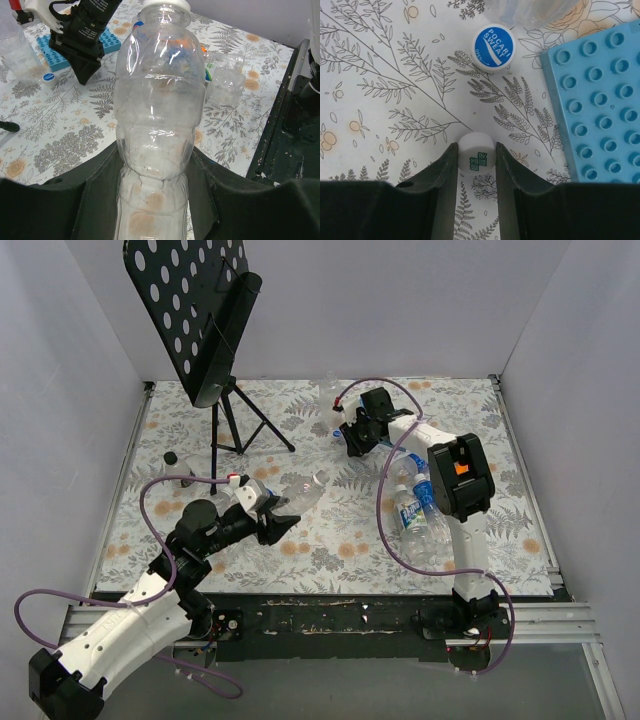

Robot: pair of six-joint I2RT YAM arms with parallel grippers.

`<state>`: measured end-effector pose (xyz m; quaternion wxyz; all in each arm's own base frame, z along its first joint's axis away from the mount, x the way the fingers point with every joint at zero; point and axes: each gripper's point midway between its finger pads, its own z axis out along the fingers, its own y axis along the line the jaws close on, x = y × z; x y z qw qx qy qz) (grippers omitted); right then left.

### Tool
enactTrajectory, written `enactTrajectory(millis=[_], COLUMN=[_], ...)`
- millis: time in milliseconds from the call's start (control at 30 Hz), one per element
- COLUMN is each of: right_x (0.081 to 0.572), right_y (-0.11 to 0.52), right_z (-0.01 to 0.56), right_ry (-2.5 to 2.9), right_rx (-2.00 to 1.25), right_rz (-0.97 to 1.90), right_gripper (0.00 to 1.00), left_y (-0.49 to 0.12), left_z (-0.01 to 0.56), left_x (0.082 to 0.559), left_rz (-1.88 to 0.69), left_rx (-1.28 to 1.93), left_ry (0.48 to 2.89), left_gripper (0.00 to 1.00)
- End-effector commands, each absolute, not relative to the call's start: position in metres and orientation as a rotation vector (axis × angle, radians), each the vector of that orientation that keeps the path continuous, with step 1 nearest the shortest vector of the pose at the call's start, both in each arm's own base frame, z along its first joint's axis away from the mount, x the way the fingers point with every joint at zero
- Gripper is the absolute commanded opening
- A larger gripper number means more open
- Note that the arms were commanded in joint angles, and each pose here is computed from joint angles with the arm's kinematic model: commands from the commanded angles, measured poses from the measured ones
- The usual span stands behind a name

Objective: Unscrew the bottle caps
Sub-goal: Place the bottle cap at the center of the board.

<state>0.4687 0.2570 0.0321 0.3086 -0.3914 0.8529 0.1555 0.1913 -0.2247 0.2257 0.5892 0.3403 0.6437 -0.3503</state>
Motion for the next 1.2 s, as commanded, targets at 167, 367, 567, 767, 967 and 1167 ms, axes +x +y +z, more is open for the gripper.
enactTrajectory(millis=[167, 367, 567, 767, 967, 1167], right_x=[0.488, 0.467, 0.41, 0.333, 0.276, 0.192], right_y=[0.259, 0.257, 0.243, 0.228, 0.223, 0.236], right_z=[0.067, 0.095, 0.14, 0.207, 0.23, 0.254], right_ry=[2.182, 2.119, 2.004, 1.757, 1.773, 1.329], right_rx=[-0.985, -1.026, -1.128, -1.293, -1.308, -1.506], right_rz=[0.401, 0.443, 0.507, 0.595, 0.811, 1.104], right_gripper=[0.67, 0.8, 0.79, 0.93, 0.9, 0.9], left_y=[-0.225, -0.227, -0.228, -0.23, -0.235, -0.246], left_z=[0.227, 0.229, 0.235, 0.247, 0.256, 0.267], left_x=[0.187, 0.183, 0.18, 0.175, 0.179, 0.17], left_rz=[-0.822, -0.849, -0.87, -0.911, -0.954, -1.108], left_rx=[0.825, 0.831, 0.826, 0.809, 0.763, 0.715], left_ry=[1.48, 1.48, 1.459, 1.422, 1.439, 1.425], left_gripper=[0.01, 0.01, 0.01, 0.01, 0.0, 0.0])
